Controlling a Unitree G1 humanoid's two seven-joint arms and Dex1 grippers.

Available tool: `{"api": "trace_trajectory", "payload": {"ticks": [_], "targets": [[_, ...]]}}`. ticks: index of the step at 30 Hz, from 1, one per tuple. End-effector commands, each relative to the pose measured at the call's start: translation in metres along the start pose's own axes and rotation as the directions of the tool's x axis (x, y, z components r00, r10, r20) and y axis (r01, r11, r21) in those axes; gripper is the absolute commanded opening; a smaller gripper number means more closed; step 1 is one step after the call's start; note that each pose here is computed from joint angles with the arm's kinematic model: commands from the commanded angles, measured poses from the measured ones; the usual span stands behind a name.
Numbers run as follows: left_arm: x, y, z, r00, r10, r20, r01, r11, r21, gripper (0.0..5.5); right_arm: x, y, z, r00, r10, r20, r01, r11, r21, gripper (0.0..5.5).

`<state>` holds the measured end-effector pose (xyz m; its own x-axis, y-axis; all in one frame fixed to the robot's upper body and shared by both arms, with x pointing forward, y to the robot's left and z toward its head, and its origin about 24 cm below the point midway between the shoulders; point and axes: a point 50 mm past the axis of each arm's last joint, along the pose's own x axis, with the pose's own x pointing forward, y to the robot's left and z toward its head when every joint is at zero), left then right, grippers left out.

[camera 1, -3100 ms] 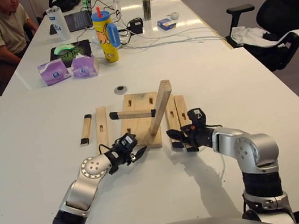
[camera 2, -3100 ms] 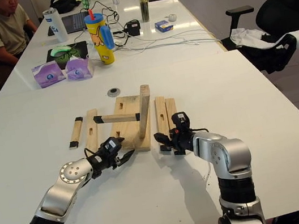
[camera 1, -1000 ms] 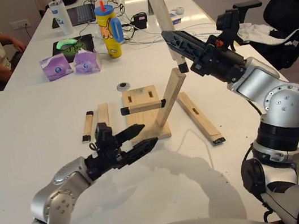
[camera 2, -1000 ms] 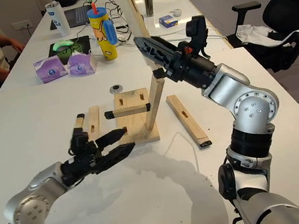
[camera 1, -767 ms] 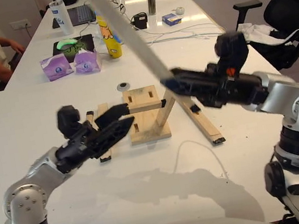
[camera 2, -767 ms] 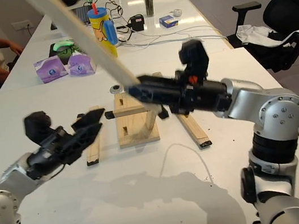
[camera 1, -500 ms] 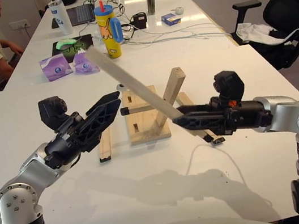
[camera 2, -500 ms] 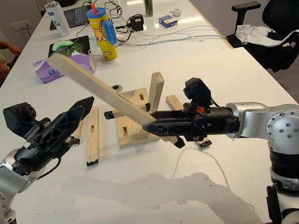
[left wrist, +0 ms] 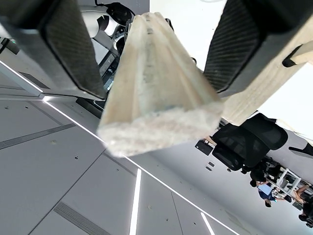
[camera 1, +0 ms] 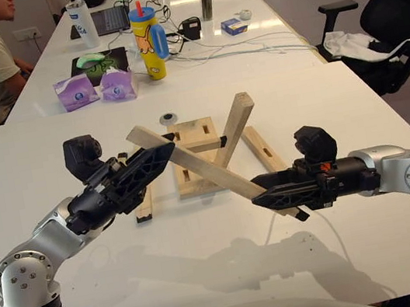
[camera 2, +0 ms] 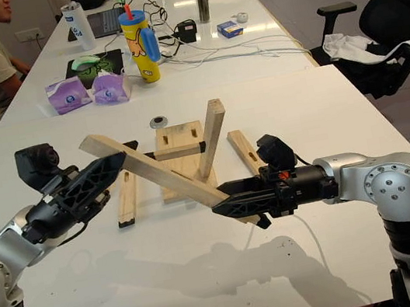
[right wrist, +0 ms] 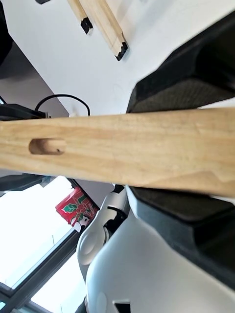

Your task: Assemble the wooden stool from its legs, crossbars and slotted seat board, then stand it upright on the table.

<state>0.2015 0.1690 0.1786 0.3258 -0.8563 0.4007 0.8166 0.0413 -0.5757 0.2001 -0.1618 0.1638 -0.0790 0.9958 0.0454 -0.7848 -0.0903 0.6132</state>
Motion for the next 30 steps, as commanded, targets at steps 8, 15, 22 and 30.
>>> {"api": "trace_trajectory", "payload": {"ticks": [8,15,22,30], "targets": [[-0.001,-0.001,-0.014,0.994,-0.002,-0.113,0.000,1.000,-0.014,2.11,0.001,0.002,-0.001,0.999,0.025,-0.035,-0.025,0.999,-0.022,2.08],[-0.012,0.003,-0.012,0.991,0.069,-0.115,-0.068,0.998,0.016,2.11,-0.002,-0.011,0.003,0.999,-0.042,0.027,0.042,0.999,-0.019,2.68],[-0.062,-0.002,0.030,0.942,0.293,-0.163,-0.261,0.945,0.196,2.11,0.004,-0.045,-0.015,0.962,-0.270,0.047,0.271,0.962,-0.031,3.43],[-0.095,0.008,0.091,0.867,0.482,-0.123,-0.402,0.824,0.399,2.11,0.057,-0.089,-0.052,0.819,-0.563,0.113,0.569,0.822,-0.026,3.43]]}}
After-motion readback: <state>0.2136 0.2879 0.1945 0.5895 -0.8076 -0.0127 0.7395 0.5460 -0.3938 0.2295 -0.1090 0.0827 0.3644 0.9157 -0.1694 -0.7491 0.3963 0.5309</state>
